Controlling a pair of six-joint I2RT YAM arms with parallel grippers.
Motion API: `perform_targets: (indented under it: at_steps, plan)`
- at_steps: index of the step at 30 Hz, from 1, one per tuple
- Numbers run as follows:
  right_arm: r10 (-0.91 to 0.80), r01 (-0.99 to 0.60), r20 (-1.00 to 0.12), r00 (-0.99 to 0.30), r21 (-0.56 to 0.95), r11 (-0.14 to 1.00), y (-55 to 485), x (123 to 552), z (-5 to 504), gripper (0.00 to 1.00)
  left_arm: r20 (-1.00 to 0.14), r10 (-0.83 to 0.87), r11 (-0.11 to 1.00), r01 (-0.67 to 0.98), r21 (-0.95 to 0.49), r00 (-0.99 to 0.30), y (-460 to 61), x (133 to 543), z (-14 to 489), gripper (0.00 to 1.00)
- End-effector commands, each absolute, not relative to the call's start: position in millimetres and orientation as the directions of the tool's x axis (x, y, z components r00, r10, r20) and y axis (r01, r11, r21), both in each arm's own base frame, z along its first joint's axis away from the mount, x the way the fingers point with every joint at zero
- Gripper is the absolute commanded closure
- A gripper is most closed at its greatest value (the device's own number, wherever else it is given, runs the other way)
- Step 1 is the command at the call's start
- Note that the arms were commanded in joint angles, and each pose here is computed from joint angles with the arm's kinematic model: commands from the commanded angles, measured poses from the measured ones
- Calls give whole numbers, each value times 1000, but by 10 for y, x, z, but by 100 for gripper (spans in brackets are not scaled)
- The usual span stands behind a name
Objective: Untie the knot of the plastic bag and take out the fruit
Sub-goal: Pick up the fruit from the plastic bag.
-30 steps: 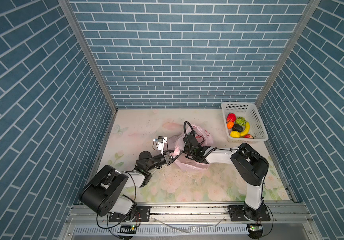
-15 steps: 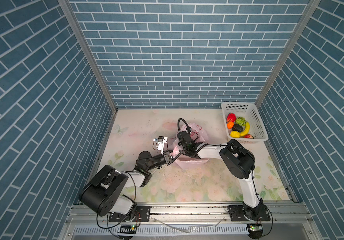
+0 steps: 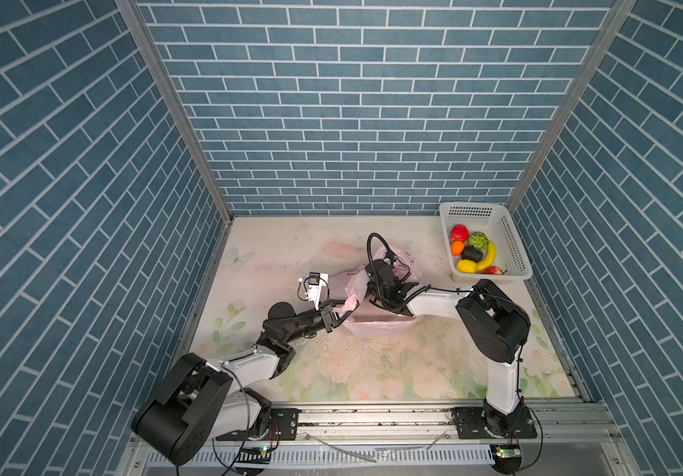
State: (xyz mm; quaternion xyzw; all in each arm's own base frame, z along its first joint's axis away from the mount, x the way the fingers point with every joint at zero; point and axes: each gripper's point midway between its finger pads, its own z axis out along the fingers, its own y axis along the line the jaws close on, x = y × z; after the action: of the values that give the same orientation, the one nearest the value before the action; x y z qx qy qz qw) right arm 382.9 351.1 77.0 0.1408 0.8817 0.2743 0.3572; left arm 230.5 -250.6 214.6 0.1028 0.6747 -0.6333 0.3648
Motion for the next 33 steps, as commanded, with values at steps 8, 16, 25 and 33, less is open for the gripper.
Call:
perform_targets:
  at_steps: [8,16,25,33]
  plan:
    - [462,86,-533,-709,585,806,3185,3551,918,96,-664,-242,360,570,-738,-708,-2421,2366,1866,100]
    - [399,34,-521,-754,576,816,3182,3304,1039,96,-706,-264,456,560,-691,-657,-2343,2534,1909,100]
    - [250,-98,-585,-772,497,862,3207,3101,1308,96,-714,-265,514,532,-673,-648,-2315,2661,1900,100]
    - [75,-191,-637,-767,338,922,3181,3048,1332,97,-718,-251,565,504,-654,-650,-2271,2711,1866,100]
